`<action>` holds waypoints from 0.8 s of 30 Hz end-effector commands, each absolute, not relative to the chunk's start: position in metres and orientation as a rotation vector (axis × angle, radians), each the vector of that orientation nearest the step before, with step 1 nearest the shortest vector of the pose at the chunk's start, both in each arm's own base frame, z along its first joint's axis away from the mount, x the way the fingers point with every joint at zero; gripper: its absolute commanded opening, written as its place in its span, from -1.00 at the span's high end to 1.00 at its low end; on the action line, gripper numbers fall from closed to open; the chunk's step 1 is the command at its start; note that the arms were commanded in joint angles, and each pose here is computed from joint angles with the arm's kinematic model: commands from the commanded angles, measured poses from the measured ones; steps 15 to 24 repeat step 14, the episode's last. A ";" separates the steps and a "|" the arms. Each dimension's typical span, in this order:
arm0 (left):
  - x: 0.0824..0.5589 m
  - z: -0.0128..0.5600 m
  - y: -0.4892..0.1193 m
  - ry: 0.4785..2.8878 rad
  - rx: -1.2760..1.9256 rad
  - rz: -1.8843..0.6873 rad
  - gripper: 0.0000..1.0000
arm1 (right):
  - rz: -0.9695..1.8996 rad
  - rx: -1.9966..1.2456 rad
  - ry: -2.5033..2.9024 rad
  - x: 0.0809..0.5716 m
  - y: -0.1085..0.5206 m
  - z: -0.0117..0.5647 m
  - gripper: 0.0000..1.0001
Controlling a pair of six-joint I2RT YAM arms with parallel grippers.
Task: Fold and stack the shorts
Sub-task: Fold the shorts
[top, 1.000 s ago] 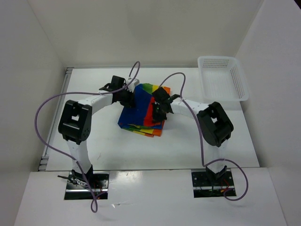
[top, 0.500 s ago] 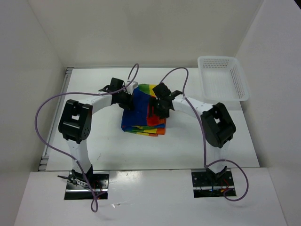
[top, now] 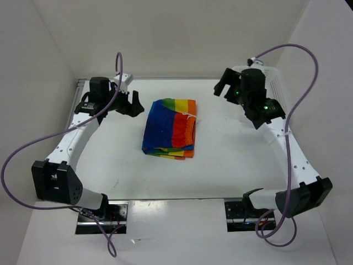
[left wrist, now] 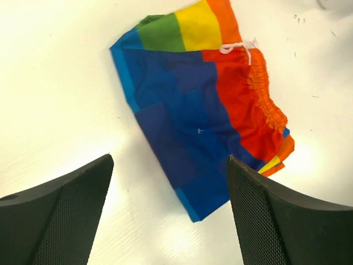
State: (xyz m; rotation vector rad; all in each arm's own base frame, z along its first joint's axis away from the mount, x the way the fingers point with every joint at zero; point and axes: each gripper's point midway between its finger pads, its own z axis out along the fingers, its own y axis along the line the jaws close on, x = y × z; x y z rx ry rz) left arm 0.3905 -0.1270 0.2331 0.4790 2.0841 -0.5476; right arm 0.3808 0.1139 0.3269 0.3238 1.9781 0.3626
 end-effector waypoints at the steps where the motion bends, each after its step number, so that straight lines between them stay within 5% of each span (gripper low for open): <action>1: 0.385 0.241 -0.112 2.093 0.448 -0.551 -0.79 | 0.219 0.407 2.069 0.370 0.074 0.296 -1.00; 24: 0.375 0.239 -0.077 2.103 0.353 -0.531 -0.83 | 0.084 0.596 2.059 0.321 0.025 0.276 -1.00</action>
